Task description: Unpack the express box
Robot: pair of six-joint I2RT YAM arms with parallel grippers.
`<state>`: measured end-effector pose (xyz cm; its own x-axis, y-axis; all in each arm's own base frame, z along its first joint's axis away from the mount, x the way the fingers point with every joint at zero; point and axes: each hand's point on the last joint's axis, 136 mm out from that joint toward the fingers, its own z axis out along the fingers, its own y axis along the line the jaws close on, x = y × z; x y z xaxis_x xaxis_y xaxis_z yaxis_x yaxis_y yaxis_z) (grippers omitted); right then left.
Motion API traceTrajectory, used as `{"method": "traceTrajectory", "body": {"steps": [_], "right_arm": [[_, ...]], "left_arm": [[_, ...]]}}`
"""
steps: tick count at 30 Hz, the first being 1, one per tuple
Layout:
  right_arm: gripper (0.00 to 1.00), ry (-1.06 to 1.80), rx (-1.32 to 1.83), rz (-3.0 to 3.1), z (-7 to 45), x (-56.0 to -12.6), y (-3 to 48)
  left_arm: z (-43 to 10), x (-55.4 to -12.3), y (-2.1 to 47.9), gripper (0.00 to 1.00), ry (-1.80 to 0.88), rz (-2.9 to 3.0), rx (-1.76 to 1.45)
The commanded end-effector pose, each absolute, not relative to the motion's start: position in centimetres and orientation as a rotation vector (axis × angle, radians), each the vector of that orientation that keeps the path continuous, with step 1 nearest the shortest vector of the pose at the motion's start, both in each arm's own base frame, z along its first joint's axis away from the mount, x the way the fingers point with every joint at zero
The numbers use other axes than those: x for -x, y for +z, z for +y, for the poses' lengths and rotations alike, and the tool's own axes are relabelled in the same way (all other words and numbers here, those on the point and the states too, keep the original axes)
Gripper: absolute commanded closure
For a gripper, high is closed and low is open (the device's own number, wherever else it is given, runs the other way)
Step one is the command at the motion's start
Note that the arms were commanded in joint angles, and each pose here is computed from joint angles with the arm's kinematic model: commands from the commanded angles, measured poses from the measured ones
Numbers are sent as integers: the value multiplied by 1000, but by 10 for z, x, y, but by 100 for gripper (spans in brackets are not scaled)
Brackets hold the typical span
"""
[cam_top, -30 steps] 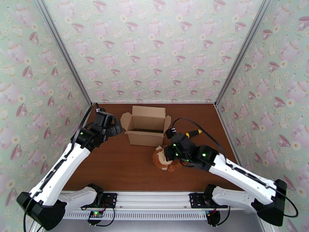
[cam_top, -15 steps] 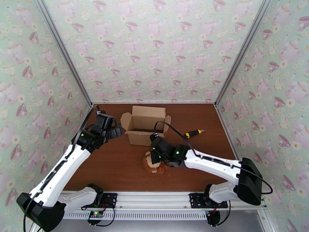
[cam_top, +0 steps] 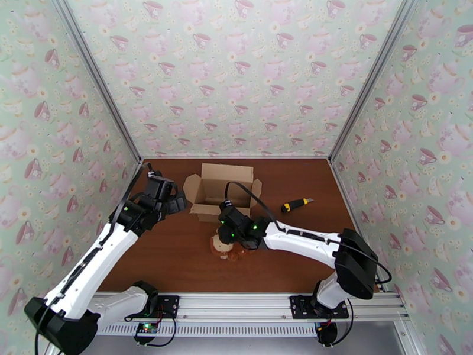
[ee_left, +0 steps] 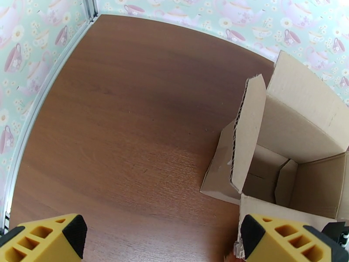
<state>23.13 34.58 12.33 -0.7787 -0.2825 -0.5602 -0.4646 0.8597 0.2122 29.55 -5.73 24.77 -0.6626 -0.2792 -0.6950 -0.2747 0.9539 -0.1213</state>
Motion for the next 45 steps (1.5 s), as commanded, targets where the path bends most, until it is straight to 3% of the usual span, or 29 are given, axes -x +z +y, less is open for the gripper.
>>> {"method": "traceTrajectory", "body": {"steps": [1,5,7,12,22,29,33,45], "right_arm": [[51,461,548,2460,349,-236,144],[49,488,544,2437,342,-232,168],[39,519,551,2421,338,-226,184],[0,562,538,2404,310,-208,212],[0,521,308,2335,210,-205,229],[0,316,19,2178,121,-269,254],[0,121,-47,2146,87,-310,242],[0,-131,-207,1958,7,-360,194]], "left_arm": [[-59,-294,246,0,-20,2328,387],[-57,-292,253,0,-22,2309,382],[-55,-290,259,0,-27,2290,380],[-51,-284,271,0,-39,2254,381],[-44,-280,265,0,8,2244,371],[-44,-303,267,0,10,2168,311],[-29,-320,268,0,62,2088,341],[16,-354,234,0,104,1981,390]]}}
